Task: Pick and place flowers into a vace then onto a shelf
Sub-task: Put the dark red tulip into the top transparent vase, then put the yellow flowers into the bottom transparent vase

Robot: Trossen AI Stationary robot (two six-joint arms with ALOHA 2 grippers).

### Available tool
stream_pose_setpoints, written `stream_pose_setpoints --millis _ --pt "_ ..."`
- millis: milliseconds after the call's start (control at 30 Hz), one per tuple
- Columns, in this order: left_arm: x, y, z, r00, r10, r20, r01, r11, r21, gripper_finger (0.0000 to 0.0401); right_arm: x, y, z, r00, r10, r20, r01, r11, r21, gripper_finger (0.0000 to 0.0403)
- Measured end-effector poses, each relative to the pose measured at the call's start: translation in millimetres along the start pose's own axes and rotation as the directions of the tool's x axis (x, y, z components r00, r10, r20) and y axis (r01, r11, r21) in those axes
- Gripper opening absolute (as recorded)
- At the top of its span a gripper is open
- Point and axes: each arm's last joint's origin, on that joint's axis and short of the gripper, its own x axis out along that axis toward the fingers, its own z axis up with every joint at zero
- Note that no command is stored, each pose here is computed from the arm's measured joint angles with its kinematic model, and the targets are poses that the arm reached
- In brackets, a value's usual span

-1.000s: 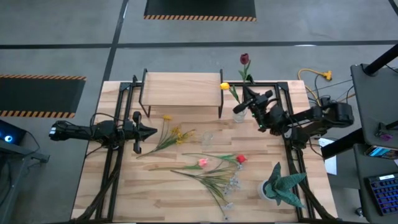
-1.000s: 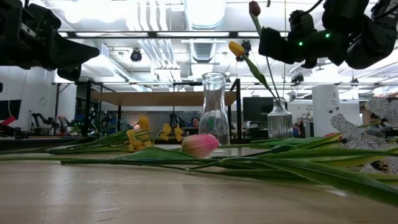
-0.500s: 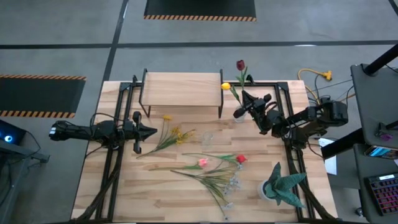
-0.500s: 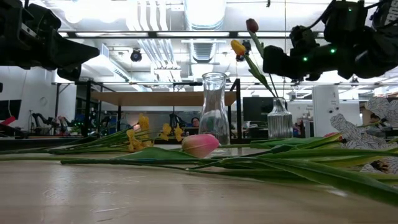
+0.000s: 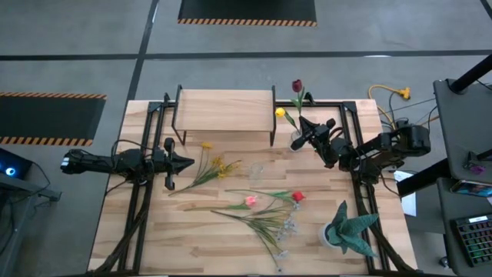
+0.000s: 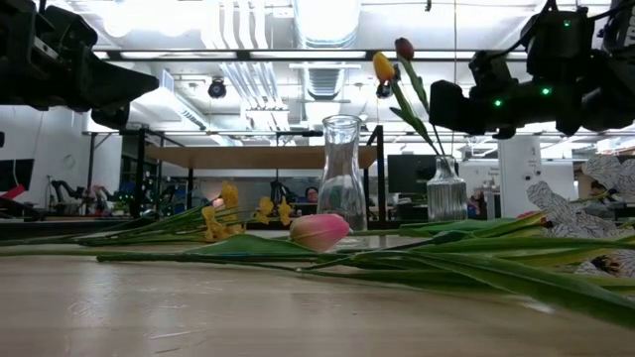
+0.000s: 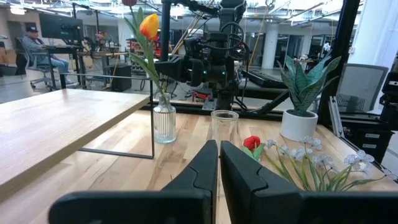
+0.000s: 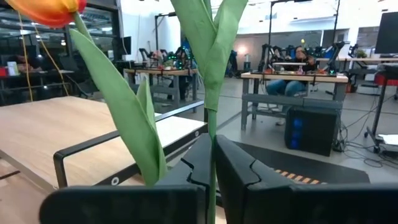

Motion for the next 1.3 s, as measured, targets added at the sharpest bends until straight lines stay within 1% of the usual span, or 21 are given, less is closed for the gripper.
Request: stream_pose_setpoints --millis 100,200,333,433,533,700,800,833,900,1000,1067,1200,1300 --pt "0 0 0 1.000 0.000 0.000 0.000 1.000 0.000 0.0002 0 0 0 1.000 0.001 -0.003 -0.001 1.000 -0.003 0.0022" --pt "0 0 0 1.000 0.000 0.000 0.000 1.000 0.000 0.0002 -1 1 -1 1.000 0.006 -0.005 -0.006 1.000 -0.008 0.0045" --pt "0 0 0 1.000 0.000 0.000 0.000 1.000 0.000 0.0002 -2 2 0 1.000 0.015 -0.005 -0.015 1.000 -0.009 0.0088" --pt "0 0 0 1.000 0.000 0.000 0.000 1.000 0.000 0.0002 -4 4 0 1.000 0.024 -0.006 -0.024 0.999 -0.033 0.0125" --pt "0 0 0 1.000 0.000 0.000 0.000 1.000 0.000 0.0002 -6 6 2 0.999 0.039 0.000 -0.039 0.999 -0.025 0.0160" --pt "0 0 0 1.000 0.000 0.000 0.000 1.000 0.000 0.0002 -14 11 12 0.996 0.081 0.032 -0.081 0.997 -0.005 0.0197" --pt "0 0 0 1.000 0.000 0.000 0.000 1.000 0.000 0.0002 -22 15 20 0.992 0.114 0.057 -0.113 0.993 -0.028 0.0208" --pt "0 0 0 1.000 0.000 0.000 0.000 1.000 0.000 0.0002 -25 16 22 0.992 0.108 0.060 -0.106 0.993 -0.043 0.0210" --pt "0 0 0 1.000 0.000 0.000 0.000 1.000 0.000 0.0002 -30 16 26 0.997 0.059 0.048 -0.056 0.996 -0.077 0.0214" --pt "0 0 0 1.000 0.000 0.000 0.000 1.000 0.000 0.0002 -40 15 34 0.998 -0.051 0.030 0.053 0.995 -0.082 0.0217" --pt "0 0 0 1.000 0.000 0.000 0.000 1.000 0.000 0.0002 -48 15 40 0.996 -0.082 0.021 0.083 0.993 -0.089 0.0217" --pt "0 0 0 1.000 0.000 0.000 0.000 1.000 0.000 0.0002 -62 16 51 0.997 -0.071 0.019 0.073 0.992 -0.102 0.0217" --pt "0 0 0 1.000 0.000 0.000 0.000 1.000 0.000 0.0002 -73 16 60 0.999 -0.048 0.014 0.049 0.998 -0.044 0.0217"
